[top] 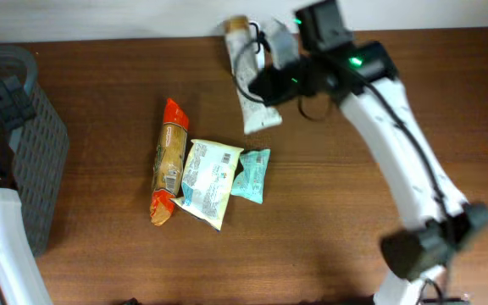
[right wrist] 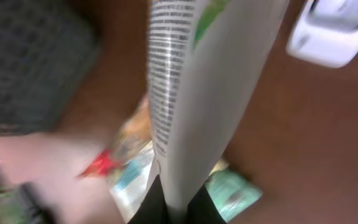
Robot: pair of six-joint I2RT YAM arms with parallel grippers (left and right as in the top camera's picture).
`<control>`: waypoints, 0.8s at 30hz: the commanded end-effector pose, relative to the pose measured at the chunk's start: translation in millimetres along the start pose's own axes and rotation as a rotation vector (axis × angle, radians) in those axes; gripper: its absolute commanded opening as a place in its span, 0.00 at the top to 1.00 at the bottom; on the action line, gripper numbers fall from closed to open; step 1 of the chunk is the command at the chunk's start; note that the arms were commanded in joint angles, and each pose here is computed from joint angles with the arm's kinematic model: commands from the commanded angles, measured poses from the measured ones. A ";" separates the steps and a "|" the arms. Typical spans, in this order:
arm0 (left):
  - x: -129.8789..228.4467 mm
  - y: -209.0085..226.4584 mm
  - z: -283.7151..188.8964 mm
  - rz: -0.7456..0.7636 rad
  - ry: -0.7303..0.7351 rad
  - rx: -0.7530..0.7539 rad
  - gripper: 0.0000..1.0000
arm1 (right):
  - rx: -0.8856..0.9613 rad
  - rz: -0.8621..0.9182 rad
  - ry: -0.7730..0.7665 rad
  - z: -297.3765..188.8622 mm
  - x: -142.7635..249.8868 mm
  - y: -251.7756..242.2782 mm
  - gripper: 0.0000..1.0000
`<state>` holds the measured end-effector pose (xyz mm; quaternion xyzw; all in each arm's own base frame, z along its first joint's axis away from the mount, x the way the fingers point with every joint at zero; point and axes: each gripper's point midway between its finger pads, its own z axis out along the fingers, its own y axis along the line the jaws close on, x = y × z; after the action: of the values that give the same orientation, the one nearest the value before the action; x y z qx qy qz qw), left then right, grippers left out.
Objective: Scan the item barcode
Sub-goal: 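Hold the white tube in front of the scanner window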
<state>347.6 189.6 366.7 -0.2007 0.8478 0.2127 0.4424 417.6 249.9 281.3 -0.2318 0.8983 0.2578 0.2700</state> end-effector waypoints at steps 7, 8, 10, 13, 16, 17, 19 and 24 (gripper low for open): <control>-1.5 1.7 -1.1 0.011 -0.003 -0.006 0.01 | 1.019 -0.486 0.037 103.6 -50.0 -144.9 0.96; -1.5 1.7 -1.1 0.011 -0.003 -0.006 0.01 | 1.079 -0.517 0.037 111.2 -53.4 -155.3 0.96; -1.5 1.7 -1.1 0.011 -0.003 -0.006 0.01 | 1.123 -0.574 0.042 125.0 -56.9 -167.0 0.96; -1.5 1.7 -1.1 0.011 -0.003 -0.006 0.01 | 1.233 -0.618 0.026 133.8 -65.1 -189.8 0.96; -1.6 1.7 -1.1 0.011 -0.003 -0.006 0.01 | 1.272 -0.661 -0.007 143.5 -73.6 -200.5 0.96; -1.6 1.7 -1.1 0.011 -0.003 -0.006 0.01 | 1.271 -0.663 -0.013 148.1 -72.7 -202.6 0.96; -1.5 1.7 -1.1 0.011 -0.003 -0.006 0.01 | 1.271 -0.692 0.018 155.6 -67.6 -206.0 0.96; -1.5 1.7 -1.1 0.011 -0.003 -0.006 0.01 | 1.268 -0.702 0.038 162.7 -62.1 -209.1 0.96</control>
<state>347.3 189.5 365.9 -0.2007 0.8487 0.2124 0.4408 635.5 209.9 105.2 -0.3397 0.7568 -0.4023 0.3872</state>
